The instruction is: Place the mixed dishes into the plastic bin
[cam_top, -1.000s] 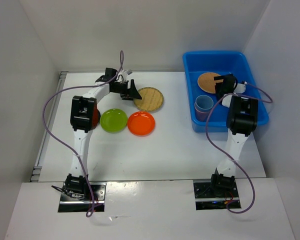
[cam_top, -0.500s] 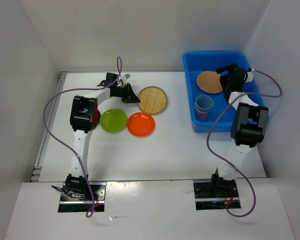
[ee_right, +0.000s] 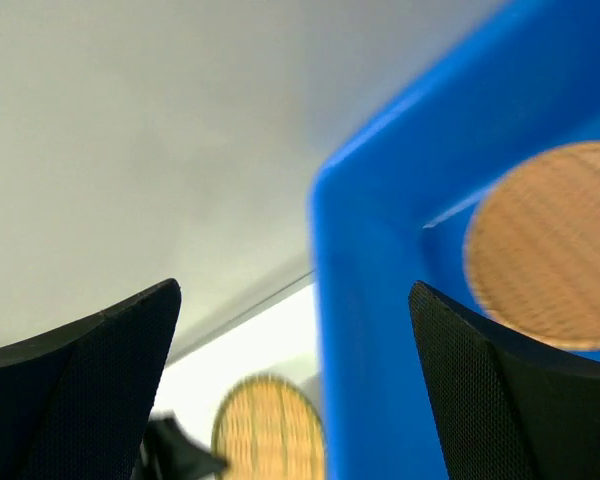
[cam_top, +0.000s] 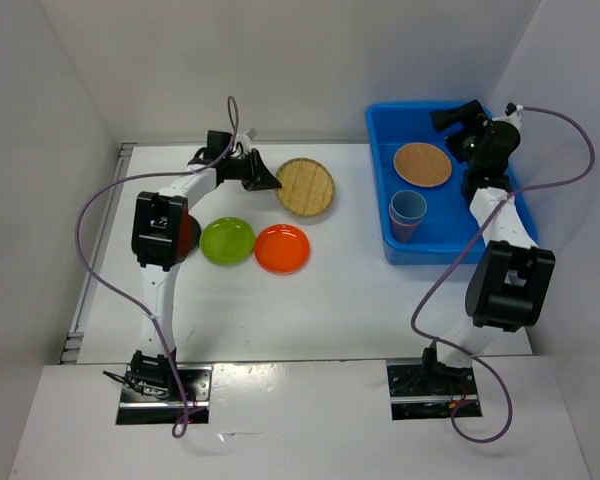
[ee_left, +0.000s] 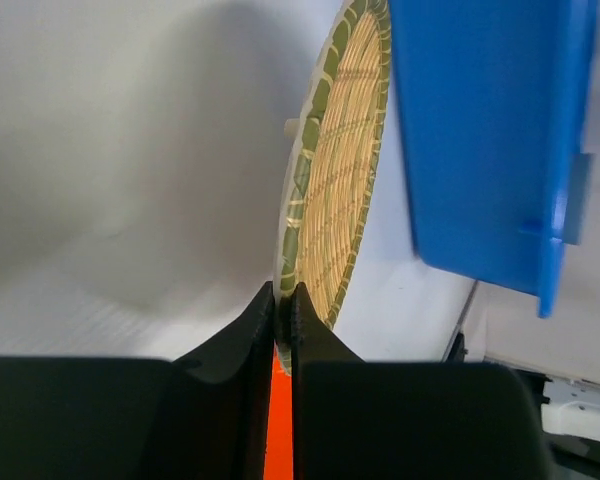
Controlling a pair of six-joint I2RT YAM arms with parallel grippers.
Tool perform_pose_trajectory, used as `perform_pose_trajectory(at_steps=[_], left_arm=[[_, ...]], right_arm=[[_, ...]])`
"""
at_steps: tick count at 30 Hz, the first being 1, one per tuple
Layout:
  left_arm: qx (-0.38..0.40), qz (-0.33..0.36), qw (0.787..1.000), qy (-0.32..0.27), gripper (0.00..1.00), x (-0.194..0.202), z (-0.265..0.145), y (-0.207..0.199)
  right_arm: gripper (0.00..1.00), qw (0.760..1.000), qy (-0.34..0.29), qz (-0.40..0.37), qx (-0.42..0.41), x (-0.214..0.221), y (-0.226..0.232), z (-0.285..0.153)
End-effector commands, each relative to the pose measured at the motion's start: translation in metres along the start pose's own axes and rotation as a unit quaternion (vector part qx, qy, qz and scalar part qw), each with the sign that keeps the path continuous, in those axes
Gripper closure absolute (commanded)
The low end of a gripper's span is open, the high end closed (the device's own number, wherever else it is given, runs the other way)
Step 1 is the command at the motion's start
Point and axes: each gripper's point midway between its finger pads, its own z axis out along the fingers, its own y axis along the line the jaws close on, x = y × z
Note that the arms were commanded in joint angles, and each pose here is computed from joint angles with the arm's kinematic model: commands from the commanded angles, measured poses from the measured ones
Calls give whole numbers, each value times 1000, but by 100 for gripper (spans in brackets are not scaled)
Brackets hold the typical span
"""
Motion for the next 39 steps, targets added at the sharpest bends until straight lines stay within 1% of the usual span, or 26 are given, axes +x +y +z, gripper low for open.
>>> perform_pose_trajectory(at_steps=[1,2,3,4,5,6,9,10,11,13,14,16,19,21,22,25,27,29,30,31,32,33,34,35,38,39], left_arm=[[90,100,990,-49,100,-48,-51,-109],[98,107,988,-49,100,-49,-57,-119],[107,112,987,-51,100,-52,-62,-130],[116,125,984,-56,100,-56,-71,-146],[121,127,983,-53,100,-56,-74,-151],[128,134,981,-57,100,-58,-80,-163],[156,153,974,-53,100,-55,-99,-193],[161,156,973,-52,100,-52,-101,-202],[167,161,971,-50,100,-51,-105,-208],[180,181,965,-52,100,-48,-115,-230],[185,182,965,-47,100,-46,-116,-231],[203,206,956,-48,100,-44,-132,-255],[215,215,952,-30,100,-32,-135,-272],[229,229,946,-15,100,-20,-130,-287],[233,240,942,-15,100,-19,-129,-293],[247,242,938,8,100,-2,-123,-304],[258,246,934,22,100,9,-118,-313],[258,250,933,22,100,10,-115,-315],[254,247,935,26,100,13,-108,-312],[251,247,936,23,100,12,-107,-312],[250,244,937,25,100,11,-105,-310],[247,243,938,22,100,10,-104,-310],[248,247,937,20,100,9,-106,-312],[238,245,940,14,100,6,-102,-308],[229,240,943,10,100,2,-98,-305],[228,243,943,11,92,1,-98,-304]], right_arm=[[1,988,25,-61,-139,-5,76,-40],[1,980,50,-77,-176,1,91,-49],[1,975,78,-89,-187,17,97,-51],[1,970,90,-100,-200,24,107,-57],[1,966,102,-113,-211,30,116,-62],[1,955,124,-140,-233,50,126,-66],[1,933,139,-183,-277,69,152,-86],[1,927,157,-186,-286,85,159,-90],[1,923,159,-191,-293,88,165,-95],[1,918,178,-191,-299,97,172,-101],[1,914,186,-190,-306,102,178,-104],[1,913,195,-190,-304,107,173,-103],[1,904,213,-187,-319,116,176,-109],[1,899,218,-192,-328,124,185,-113],[1,901,210,-194,-327,121,190,-111],[1,897,210,-202,-331,124,200,-114],[5,900,206,-203,-327,124,203,-113],[26,899,216,-200,-325,131,201,-112],[38,899,216,-200,-325,131,201,-112],[61,899,222,-198,-320,133,200,-110],[73,902,224,-196,-313,133,197,-110],[82,903,227,-200,-306,135,193,-109],[96,903,227,-200,-306,135,193,-109],[100,903,232,-199,-302,137,191,-109],[100,907,230,-198,-291,136,188,-107],[100,914,219,-200,-277,133,185,-104]])
